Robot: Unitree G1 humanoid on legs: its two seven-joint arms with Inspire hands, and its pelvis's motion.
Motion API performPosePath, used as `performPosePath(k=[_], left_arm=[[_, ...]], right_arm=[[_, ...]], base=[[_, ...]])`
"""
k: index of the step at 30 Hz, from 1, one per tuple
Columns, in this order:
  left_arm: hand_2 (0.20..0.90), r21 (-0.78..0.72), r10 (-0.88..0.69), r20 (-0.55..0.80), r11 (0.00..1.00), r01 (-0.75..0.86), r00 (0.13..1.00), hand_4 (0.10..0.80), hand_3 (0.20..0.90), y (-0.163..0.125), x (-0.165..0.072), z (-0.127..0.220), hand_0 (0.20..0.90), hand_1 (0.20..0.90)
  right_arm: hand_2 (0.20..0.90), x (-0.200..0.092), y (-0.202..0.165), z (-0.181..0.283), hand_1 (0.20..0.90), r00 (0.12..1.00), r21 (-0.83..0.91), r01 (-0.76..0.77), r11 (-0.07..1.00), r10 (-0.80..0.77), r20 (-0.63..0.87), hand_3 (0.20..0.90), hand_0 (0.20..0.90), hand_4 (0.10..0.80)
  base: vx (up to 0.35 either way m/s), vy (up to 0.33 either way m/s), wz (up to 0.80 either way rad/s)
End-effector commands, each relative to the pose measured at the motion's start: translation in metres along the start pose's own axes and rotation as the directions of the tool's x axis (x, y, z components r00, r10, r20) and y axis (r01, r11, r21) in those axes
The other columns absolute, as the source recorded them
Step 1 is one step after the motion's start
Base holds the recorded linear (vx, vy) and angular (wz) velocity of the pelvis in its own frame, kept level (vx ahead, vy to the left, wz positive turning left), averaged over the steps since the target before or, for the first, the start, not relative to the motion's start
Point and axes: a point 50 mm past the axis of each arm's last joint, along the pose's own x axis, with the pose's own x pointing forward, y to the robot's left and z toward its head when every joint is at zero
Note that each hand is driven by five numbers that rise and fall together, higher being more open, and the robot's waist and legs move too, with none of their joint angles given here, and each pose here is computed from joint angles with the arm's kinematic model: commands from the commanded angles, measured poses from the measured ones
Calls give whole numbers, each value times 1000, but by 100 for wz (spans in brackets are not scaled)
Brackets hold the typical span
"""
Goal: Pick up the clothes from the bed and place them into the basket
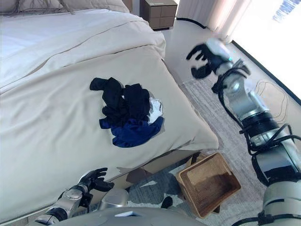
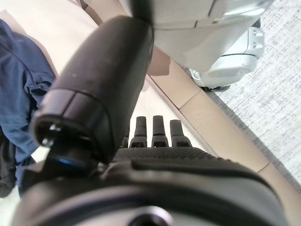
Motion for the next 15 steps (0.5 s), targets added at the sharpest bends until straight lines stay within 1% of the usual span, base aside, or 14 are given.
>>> performPosePath(k=[1, 3, 6, 11, 15], left_arm=[[900, 92, -56, 62, 994, 50, 997, 800, 900, -6, 3, 19, 900, 900], [900, 107, -38, 105, 994, 27, 994, 800, 900, 2, 5, 36, 900, 900], [900, 99, -16, 123, 995, 4, 992, 800, 900, 5, 6, 42, 900, 900], [900, 70, 20, 125, 997, -29, 992, 800, 900, 9, 5, 36, 900, 900], [900, 24, 44, 130, 999, -47, 991, 800, 900, 14, 4, 33, 900, 900]], right_arm=[[900, 12, -51, 50, 900, 974, -109, 186, 976, -169, 149, 900, 900, 800], [900, 20, -55, 48, 900, 976, -130, 209, 969, -197, 97, 900, 900, 800], [900, 25, -59, 38, 900, 976, -131, 218, 967, -219, 8, 900, 900, 800], [900, 31, -58, 10, 900, 945, -109, 274, 955, -289, -152, 900, 900, 800], [900, 31, -50, -7, 900, 912, -108, 299, 948, -317, -261, 900, 900, 800]], base=[[-343, -157, 42], [-364, -166, 64], [-159, -64, 53], [-53, 35, 32], [58, 38, 37]])
